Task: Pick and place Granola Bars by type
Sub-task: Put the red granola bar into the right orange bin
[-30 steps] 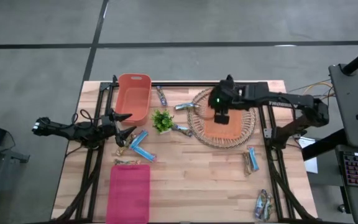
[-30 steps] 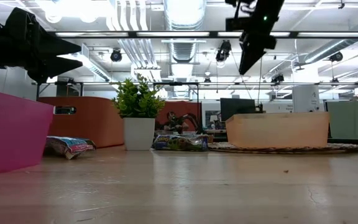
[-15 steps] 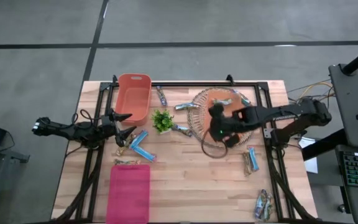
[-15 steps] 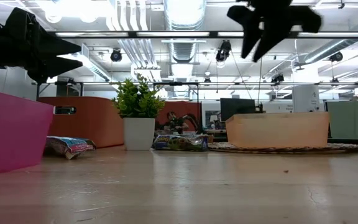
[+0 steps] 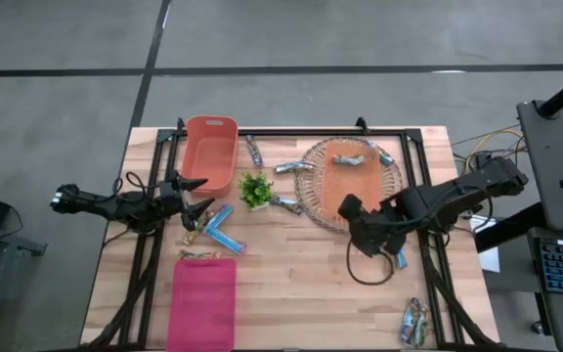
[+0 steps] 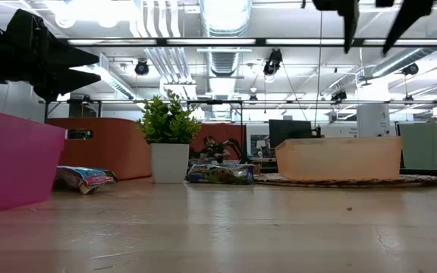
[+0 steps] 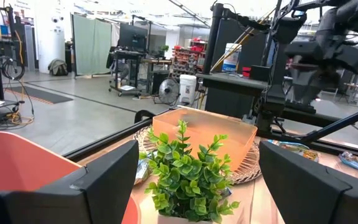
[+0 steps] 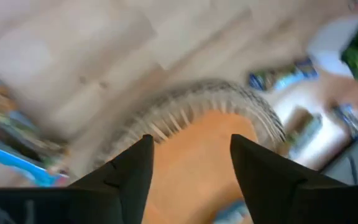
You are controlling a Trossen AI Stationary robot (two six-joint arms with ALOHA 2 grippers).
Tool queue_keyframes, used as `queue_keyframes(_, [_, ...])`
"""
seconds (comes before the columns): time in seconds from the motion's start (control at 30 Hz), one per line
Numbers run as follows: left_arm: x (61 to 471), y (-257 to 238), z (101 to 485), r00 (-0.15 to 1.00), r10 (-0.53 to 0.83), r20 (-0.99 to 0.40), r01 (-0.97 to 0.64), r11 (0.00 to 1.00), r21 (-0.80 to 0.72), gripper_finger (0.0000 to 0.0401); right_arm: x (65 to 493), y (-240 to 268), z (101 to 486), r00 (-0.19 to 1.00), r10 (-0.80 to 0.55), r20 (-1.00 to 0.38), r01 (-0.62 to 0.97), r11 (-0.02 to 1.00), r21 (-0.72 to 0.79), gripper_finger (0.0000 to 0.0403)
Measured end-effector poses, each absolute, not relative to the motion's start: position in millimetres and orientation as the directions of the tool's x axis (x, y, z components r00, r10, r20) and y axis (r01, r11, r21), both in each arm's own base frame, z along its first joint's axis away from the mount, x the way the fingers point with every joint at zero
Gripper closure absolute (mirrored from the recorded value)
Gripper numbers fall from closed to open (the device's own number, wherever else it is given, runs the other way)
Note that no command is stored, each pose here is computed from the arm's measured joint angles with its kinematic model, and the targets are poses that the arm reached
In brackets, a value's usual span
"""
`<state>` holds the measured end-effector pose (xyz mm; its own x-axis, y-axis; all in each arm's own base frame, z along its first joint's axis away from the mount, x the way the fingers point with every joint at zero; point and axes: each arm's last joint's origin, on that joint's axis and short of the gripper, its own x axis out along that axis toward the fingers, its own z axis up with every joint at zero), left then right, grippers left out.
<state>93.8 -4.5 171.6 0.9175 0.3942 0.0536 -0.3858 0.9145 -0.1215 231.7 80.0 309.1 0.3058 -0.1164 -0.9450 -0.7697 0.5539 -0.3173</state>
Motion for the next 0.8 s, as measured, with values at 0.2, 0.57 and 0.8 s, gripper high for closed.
queue_keyframes(0.2, [93.8, -4.5, 171.7, 0.918, 0.394, 0.054, -0.386, 0.915, -0.122, 0.0089, 208.1, 96.3, 315.3, 0.312, -0.071, -0.947, -0.864, 0.394, -0.314, 0.0161])
queue_keyframes(0.57, [93.8, -4.5, 171.7, 0.917, 0.394, 0.054, -0.386, 0.915, -0.122, 0.0089, 145.2, 117.4, 294.0, 0.208, 0.026, -0.978, -0.971, 0.124, -0.203, 0.0136])
queue_keyframes(0.8, [93.8, -4.5, 171.7, 0.917, 0.394, 0.054, -0.386, 0.915, -0.122, 0.0089, 117.6, 115.4, 255.5, 0.1, 0.003, -0.995, -0.994, 0.048, -0.1, 0.0147])
